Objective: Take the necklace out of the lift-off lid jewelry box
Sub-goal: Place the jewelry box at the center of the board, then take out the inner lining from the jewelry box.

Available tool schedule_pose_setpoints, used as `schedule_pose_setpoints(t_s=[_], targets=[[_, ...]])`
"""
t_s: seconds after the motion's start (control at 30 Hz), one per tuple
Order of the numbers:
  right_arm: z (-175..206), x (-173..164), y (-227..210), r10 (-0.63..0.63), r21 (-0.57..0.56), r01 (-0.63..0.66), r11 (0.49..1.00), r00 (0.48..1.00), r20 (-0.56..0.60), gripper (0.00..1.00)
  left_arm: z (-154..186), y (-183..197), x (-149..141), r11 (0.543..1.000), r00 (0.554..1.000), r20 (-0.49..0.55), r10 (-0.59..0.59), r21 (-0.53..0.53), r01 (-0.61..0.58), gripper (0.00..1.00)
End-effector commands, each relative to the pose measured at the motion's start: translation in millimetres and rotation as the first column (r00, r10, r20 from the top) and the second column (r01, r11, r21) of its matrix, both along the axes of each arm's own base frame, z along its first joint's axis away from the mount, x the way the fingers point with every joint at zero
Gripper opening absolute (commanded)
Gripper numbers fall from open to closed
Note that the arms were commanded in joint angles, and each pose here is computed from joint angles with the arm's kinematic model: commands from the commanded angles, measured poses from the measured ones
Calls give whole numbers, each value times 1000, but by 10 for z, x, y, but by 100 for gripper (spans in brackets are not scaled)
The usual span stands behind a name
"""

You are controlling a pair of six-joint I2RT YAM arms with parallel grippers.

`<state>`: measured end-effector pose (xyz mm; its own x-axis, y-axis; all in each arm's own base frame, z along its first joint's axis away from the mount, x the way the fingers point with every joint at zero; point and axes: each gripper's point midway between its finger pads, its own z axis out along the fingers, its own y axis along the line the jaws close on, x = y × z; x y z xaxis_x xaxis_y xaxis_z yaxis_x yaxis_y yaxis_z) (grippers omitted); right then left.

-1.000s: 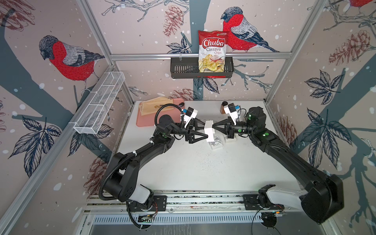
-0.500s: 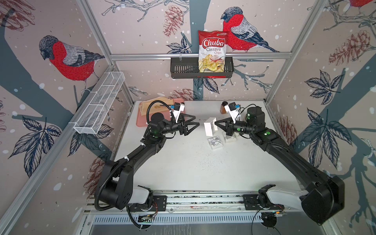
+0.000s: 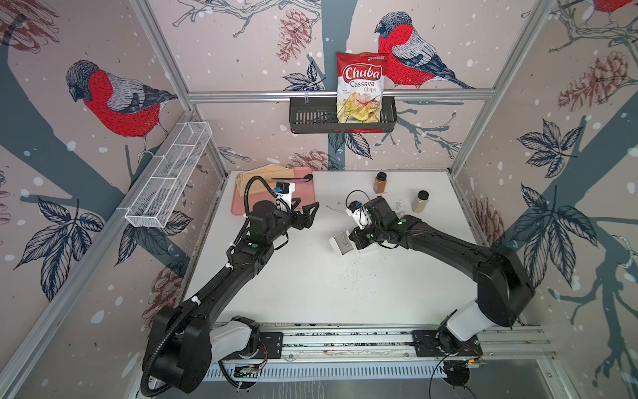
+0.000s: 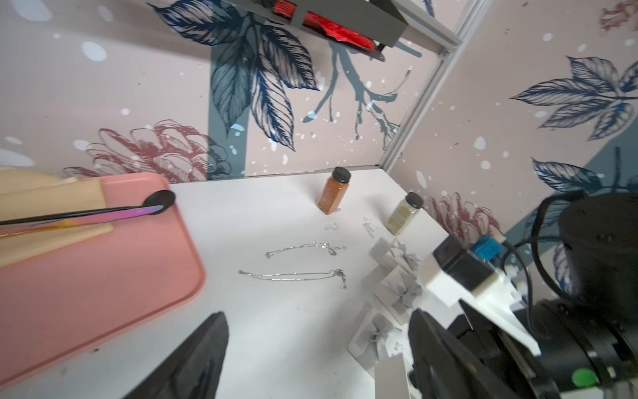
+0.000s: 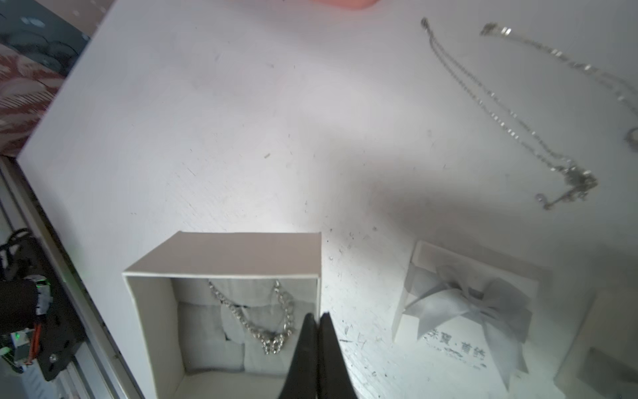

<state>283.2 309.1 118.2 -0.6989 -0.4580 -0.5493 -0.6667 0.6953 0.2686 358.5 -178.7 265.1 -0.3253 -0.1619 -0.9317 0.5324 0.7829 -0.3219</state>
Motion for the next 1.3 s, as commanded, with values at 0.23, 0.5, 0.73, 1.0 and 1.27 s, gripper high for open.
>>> schedule_pose_setpoints(t_s=[0.23, 0.5, 0.73, 1.0, 1.27], targets=[[-658, -62, 1, 12, -237, -36, 971, 995, -100, 0, -112, 256, 27, 991, 992, 4, 125, 49, -125, 86], [-748, -34, -46, 8, -303, -42, 952, 994, -111, 21, -190, 295, -9, 989, 991, 3, 136, 54, -136, 86], [-516, -76, 58, 61, -241, -78, 967, 995, -76, 39, -181, 314, -15, 988, 990, 12, 137, 64, -138, 86], [-538, -304, 231, 146, -231, -165, 959, 985, -94, 40, -195, 315, -6, 989, 990, 15, 137, 58, -138, 86], [-730, -262, 194, 93, -295, -119, 948, 991, -100, 50, -158, 306, -18, 990, 991, 29, 127, 56, -128, 85]])
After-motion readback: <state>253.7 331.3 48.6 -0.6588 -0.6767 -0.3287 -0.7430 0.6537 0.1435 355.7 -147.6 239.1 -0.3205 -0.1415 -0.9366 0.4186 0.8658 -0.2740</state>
